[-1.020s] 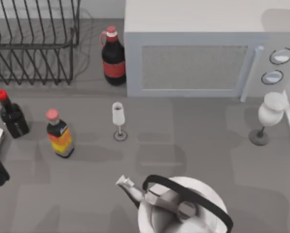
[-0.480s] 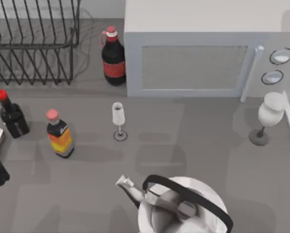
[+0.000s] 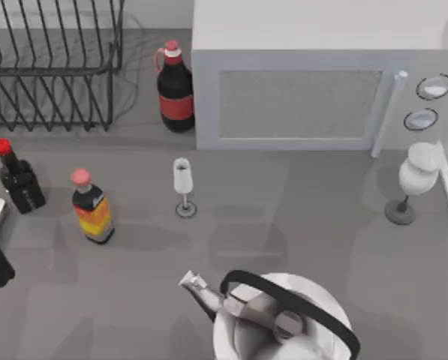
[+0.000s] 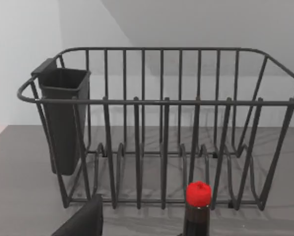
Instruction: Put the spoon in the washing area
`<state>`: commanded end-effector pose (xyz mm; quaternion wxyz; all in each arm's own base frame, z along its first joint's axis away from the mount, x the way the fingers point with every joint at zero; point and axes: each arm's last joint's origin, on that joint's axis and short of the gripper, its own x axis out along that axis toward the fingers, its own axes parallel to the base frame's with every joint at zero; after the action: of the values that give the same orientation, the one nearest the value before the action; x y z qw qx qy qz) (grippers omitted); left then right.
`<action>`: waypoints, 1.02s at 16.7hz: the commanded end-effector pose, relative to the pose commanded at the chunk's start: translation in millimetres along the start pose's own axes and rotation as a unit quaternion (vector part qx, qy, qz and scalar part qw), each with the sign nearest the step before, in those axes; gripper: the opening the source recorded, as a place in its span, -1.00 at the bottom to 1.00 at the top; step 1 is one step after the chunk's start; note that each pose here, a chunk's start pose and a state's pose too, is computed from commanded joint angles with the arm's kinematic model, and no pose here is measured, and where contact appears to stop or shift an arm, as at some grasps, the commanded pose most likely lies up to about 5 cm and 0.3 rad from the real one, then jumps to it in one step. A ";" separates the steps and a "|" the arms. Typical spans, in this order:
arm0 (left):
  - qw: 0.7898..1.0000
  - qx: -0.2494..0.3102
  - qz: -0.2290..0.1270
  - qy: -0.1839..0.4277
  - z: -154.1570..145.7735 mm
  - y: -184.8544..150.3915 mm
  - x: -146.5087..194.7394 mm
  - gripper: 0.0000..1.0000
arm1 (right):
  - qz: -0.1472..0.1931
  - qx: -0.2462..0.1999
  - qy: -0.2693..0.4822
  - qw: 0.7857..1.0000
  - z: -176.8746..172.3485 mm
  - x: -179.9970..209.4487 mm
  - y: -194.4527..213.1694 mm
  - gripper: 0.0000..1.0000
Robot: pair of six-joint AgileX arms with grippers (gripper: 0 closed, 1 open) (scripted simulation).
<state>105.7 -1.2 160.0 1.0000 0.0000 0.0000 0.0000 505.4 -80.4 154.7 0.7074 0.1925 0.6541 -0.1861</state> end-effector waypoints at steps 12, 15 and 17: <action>1.000 0.000 0.000 0.000 0.0 0.0 0.0 1.00 | 0.000 0.000 0.000 1.000 0.0 0.0 0.0 0.96; 1.000 0.000 0.000 0.000 0.0 0.0 0.0 1.00 | 0.000 0.000 0.000 1.000 0.0 0.0 0.0 1.00; 1.000 0.000 0.000 0.000 0.0 0.0 0.0 1.00 | 0.000 0.000 0.000 1.000 0.0 0.0 0.0 1.00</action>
<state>105.7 -1.2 160.0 1.0000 0.0000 0.0000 0.0000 505.4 -80.4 154.7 0.7074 0.1925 0.6541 -0.1861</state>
